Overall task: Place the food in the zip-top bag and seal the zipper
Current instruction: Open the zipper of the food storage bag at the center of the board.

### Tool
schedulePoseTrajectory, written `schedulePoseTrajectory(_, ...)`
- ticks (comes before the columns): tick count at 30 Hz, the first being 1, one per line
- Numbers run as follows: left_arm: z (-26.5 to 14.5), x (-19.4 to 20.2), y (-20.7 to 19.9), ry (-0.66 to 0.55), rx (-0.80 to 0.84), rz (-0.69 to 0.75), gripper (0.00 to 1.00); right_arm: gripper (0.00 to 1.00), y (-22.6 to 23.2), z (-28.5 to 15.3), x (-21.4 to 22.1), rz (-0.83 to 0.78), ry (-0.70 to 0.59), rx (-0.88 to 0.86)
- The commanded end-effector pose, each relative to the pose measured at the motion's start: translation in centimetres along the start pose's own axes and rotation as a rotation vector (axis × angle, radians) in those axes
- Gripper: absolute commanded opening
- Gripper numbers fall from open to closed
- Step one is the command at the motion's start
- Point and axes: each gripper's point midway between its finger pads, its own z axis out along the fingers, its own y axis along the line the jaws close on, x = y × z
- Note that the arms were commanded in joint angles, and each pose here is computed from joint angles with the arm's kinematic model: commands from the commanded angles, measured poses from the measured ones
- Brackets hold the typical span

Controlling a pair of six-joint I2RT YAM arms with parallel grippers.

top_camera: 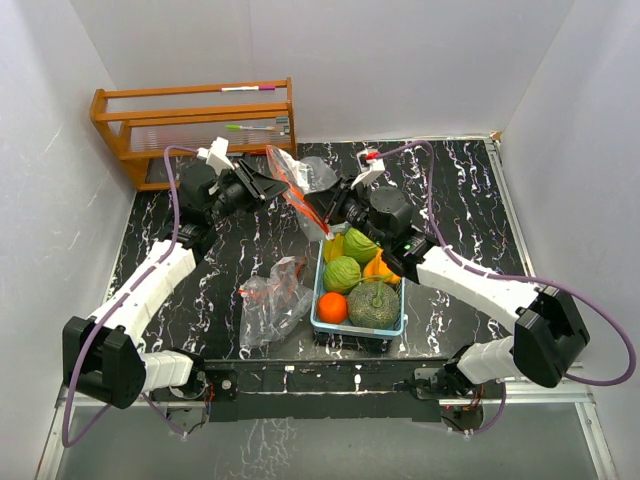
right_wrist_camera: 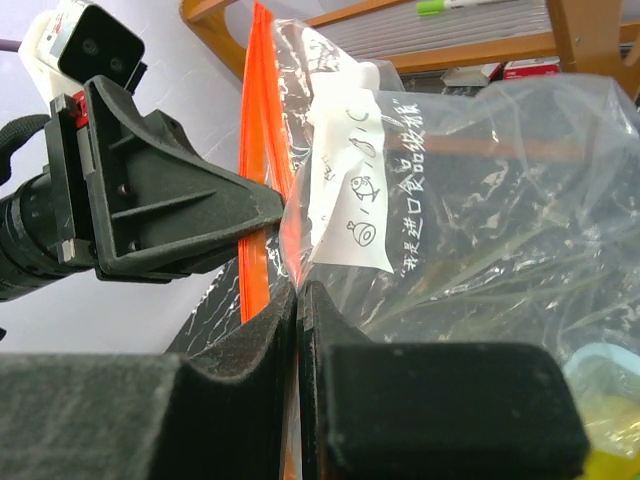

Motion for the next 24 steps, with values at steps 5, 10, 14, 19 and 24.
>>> schedulePoseTrajectory(5, -2.0, 1.4, 0.1, 0.044, -0.013, 0.077, 0.03, 0.08, -0.2, -2.0, -5.1, -0.056, -0.162, 0.108)
schedulePoseTrajectory(10, -2.4, 1.4, 2.2, 0.052, -0.125, 0.153, 0.00, 0.08, -1.7, -3.1, -5.8, -0.072, -0.184, 0.201)
schedulePoseTrajectory(14, -3.7, -0.8, 5.9, 0.038, -0.373, 0.338, 0.00, 0.08, -3.5, -4.9, -6.5, -0.087, -0.227, 0.301)
schedulePoseTrajectory(19, -5.7, -2.8, 9.0, 0.061, -0.611, 0.485, 0.00, 0.08, -5.6, -7.2, -7.3, -0.115, -0.265, 0.430)
schedulePoseTrajectory(24, -6.9, -4.0, 9.4, 0.028, -0.677, 0.535, 0.00, 0.08, -7.7, -8.2, -7.2, -0.145, -0.247, 0.558)
